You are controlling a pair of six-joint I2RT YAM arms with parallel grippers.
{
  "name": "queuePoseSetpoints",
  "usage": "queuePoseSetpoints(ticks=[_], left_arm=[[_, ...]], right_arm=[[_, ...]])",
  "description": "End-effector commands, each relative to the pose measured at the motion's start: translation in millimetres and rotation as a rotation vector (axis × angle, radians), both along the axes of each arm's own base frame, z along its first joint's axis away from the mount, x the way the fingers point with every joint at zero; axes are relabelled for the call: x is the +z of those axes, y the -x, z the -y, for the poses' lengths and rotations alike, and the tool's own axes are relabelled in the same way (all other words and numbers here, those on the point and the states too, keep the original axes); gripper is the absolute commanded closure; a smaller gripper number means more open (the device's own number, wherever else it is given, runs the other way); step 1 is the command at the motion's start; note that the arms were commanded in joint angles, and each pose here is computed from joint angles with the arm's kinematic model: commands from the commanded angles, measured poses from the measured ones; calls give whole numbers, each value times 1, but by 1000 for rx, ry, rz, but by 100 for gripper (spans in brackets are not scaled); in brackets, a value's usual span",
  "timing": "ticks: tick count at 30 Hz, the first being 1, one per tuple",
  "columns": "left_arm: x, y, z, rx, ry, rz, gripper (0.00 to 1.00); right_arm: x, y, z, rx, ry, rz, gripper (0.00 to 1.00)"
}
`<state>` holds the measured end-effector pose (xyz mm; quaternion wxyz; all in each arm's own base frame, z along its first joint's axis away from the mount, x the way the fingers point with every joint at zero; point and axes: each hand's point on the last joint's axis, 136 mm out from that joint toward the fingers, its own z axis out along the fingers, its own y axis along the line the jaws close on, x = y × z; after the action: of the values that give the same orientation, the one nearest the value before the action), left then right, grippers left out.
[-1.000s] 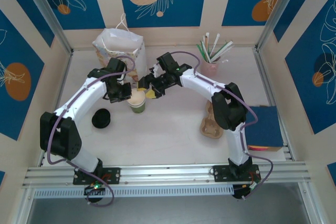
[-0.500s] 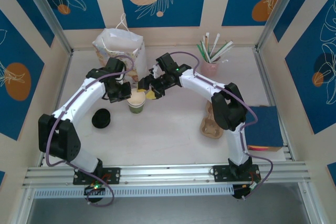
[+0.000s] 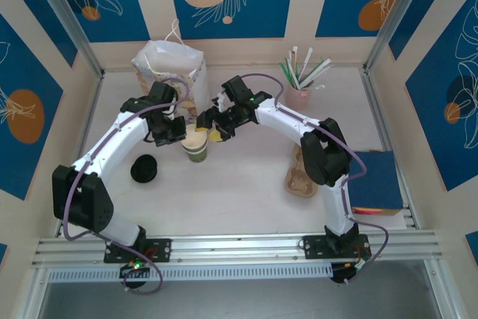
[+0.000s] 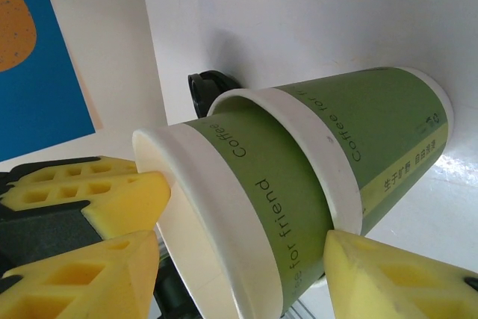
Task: Pack the takeout coffee
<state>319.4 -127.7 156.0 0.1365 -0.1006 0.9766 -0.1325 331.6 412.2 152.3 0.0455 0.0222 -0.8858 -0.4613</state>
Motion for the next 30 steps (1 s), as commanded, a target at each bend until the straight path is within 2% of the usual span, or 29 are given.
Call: queuePoseSetpoints(ticks=[1,5,16,30], left_arm=[[7,5,-5,0,-3,-2,100],[7,6,-7,-1,-13,-4,100],[39,5,-12,1,-31,55,100],[97,6,-18,11,-29,164,100]], right_arm=[[23,5,1,17,-15,38,40],[34,2,5,15,-26,62,40],[81,-12,28,-30,-44,184,37],[112,-15,107,-181,77,363,34]])
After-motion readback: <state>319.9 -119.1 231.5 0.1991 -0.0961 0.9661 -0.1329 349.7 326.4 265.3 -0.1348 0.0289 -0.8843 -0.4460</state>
